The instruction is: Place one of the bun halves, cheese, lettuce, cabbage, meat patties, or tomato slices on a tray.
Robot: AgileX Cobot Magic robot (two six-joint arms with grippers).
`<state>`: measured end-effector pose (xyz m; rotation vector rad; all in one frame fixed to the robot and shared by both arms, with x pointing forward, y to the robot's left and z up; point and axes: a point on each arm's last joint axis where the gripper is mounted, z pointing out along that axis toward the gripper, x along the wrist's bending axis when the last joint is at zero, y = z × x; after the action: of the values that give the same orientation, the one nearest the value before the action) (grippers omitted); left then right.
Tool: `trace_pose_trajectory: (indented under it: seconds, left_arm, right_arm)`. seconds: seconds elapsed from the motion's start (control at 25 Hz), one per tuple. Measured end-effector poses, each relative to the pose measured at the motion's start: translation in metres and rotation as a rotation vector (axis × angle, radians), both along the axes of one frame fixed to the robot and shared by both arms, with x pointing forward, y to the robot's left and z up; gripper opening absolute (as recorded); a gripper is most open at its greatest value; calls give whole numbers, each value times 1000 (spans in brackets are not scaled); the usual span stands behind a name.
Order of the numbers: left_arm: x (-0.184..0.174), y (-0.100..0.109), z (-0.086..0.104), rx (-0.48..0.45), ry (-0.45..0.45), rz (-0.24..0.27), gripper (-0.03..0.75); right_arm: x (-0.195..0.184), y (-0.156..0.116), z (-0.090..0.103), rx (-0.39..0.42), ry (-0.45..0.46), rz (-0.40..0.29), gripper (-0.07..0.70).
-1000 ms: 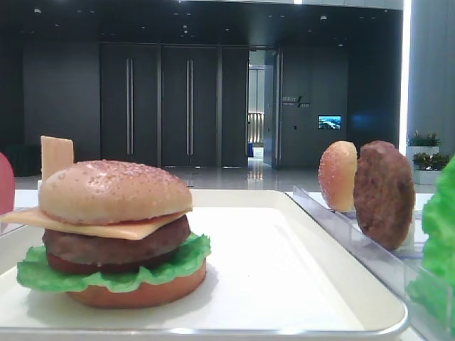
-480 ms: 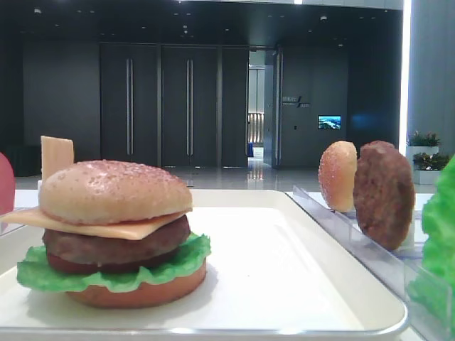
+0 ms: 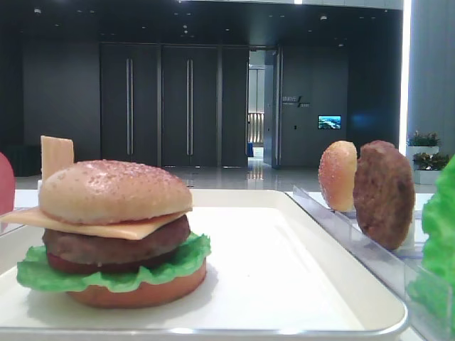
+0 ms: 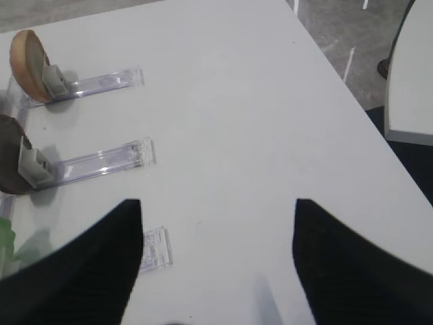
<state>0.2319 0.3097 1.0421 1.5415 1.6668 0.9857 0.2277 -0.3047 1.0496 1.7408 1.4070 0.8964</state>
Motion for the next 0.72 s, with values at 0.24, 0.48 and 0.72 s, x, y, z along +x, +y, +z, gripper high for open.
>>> trace_pose_trajectory:
  seconds: [0.24, 0.48, 0.72]
  left_arm:
    - [0, 0, 0, 0, 0, 0, 0]
    - [0, 0, 0, 0, 0, 0, 0]
    - [0, 0, 0, 0, 0, 0, 0]
  right_arm:
    - [0, 1, 0, -5, 1, -21, 451]
    - [0, 3, 0, -8, 3, -11, 451]
    - [0, 3, 0, -13, 4, -4, 446]
